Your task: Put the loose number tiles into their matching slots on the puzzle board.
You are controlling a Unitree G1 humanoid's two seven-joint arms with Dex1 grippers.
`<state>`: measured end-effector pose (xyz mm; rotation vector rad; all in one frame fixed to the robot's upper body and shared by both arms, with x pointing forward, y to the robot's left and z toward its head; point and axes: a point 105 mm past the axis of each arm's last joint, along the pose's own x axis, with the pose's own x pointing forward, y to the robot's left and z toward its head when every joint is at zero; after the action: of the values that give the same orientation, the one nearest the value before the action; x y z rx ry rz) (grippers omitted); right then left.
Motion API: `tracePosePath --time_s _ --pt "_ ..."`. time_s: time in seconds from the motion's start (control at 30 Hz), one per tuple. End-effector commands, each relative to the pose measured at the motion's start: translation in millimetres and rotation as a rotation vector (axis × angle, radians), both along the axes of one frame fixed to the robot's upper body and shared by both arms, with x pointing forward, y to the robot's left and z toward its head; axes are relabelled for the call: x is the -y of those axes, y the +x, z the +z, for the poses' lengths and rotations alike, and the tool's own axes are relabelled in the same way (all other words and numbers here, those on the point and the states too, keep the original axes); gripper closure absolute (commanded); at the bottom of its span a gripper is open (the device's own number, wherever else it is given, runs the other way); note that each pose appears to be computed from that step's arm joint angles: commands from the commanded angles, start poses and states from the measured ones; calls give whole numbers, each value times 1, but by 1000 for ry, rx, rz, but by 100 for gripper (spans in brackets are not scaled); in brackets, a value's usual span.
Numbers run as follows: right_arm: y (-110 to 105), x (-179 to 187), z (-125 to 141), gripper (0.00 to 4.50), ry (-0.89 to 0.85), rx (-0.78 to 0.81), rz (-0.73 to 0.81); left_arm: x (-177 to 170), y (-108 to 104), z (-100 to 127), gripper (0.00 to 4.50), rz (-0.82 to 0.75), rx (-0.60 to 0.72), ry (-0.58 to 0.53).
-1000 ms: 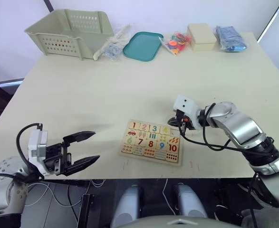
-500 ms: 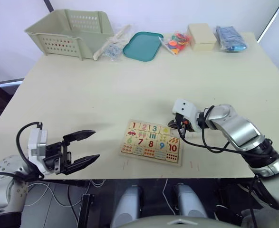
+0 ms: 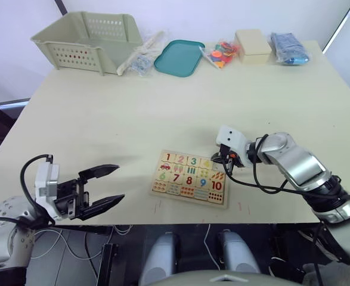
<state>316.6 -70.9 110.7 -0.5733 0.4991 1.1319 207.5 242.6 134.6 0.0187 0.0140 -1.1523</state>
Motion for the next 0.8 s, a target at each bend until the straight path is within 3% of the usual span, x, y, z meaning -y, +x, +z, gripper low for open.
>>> tracePosePath --time_s 0.03,0.27,0.57,0.8 --pt "2 -1 12 446 21 53 15 -1 -2 5 0 -4 18 11" --pt "-4 -5 29 446 110 69 49 -2 -3 5 0 -1 18 14" --pt "-13 -18 25 446 186 51 75 -2 -2 6 0 4 23 14" --pt "-37 -20 41 446 389 141 136 -3 -3 4 0 16 20 14"
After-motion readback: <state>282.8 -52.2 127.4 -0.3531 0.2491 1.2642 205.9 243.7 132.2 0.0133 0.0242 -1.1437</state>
